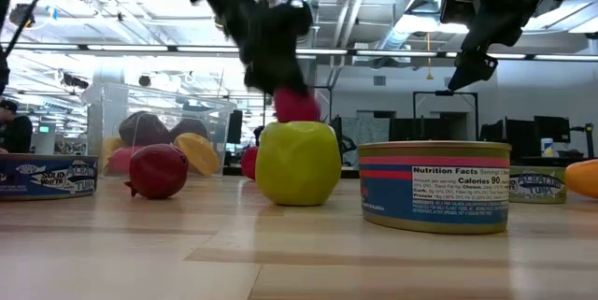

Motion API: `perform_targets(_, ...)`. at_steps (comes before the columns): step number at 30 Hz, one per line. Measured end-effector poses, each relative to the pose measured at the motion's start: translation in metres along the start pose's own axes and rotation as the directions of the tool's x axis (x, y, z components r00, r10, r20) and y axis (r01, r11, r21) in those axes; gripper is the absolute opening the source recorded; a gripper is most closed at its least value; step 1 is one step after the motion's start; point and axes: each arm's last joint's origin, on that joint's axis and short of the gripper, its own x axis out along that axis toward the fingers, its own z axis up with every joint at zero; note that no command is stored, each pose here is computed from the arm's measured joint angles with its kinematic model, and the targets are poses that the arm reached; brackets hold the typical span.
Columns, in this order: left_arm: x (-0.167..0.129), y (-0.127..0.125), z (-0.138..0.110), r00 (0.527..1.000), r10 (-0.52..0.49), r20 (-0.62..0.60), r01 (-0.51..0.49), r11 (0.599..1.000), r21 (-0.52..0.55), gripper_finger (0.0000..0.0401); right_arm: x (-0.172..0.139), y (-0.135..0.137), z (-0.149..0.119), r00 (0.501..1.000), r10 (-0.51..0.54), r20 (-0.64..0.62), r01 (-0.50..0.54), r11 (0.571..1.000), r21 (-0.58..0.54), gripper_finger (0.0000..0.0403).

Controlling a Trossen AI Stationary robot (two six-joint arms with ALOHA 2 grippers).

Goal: Pick & Place Food Item
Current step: Put the bottom red apple into the transparent bin

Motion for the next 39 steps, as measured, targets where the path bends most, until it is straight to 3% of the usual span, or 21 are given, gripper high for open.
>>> perform_targets(4,-0.061,-0.005,0.021,0.970,-0.044,0.238,0.058,0.997,-0.051,0.0260,0.000,0.000,0.000,1.000,-0.002,0.005,0.002,1.000,-0.005,0.0383)
perform_targets(7,-0.115,-0.008,0.033,0.893,-0.084,0.443,0.142,0.985,-0.101,0.0260,0.000,0.000,0.001,1.000,-0.001,0.007,0.001,1.000,-0.006,0.0383)
perform_targets(12,-0.204,-0.011,0.035,0.671,-0.171,0.721,0.340,0.936,-0.094,0.0267,0.000,0.000,0.001,1.000,-0.002,0.010,0.002,1.000,-0.007,0.0383)
perform_targets(14,-0.235,-0.013,0.034,0.542,-0.207,0.814,0.415,0.909,-0.046,0.0267,0.000,0.000,0.001,1.000,-0.002,0.014,0.002,1.000,-0.007,0.0383)
perform_targets(15,-0.247,-0.015,0.031,0.502,-0.221,0.836,0.438,0.899,-0.026,0.0267,0.000,0.000,0.001,1.000,-0.003,0.014,0.003,1.000,-0.008,0.0383)
perform_targets(17,-0.274,-0.018,0.029,0.368,-0.257,0.894,0.472,0.879,0.059,0.0268,0.000,0.000,0.002,1.000,-0.011,0.018,0.011,1.000,-0.010,0.0383)
perform_targets(20,-0.300,-0.020,0.021,0.248,-0.292,0.924,0.485,0.863,0.142,0.0268,0.000,0.000,0.005,0.998,-0.008,0.055,0.009,1.000,-0.018,0.0383)
perform_targets(25,-0.317,-0.019,0.010,0.208,-0.299,0.931,0.457,0.872,0.178,0.0268,-0.030,0.017,0.028,0.958,0.117,0.263,-0.091,0.990,-0.112,0.0358)
perform_targets(30,-0.321,-0.018,0.008,0.197,-0.299,0.934,0.454,0.872,0.183,0.0269,-0.094,0.041,0.034,0.854,0.197,0.482,-0.056,0.955,-0.291,0.0266)
perform_targets(39,-0.318,-0.019,0.009,0.211,-0.306,0.928,0.433,0.881,0.192,0.0269,-0.158,0.054,-0.039,0.642,0.207,0.738,0.118,0.925,-0.362,0.0074)
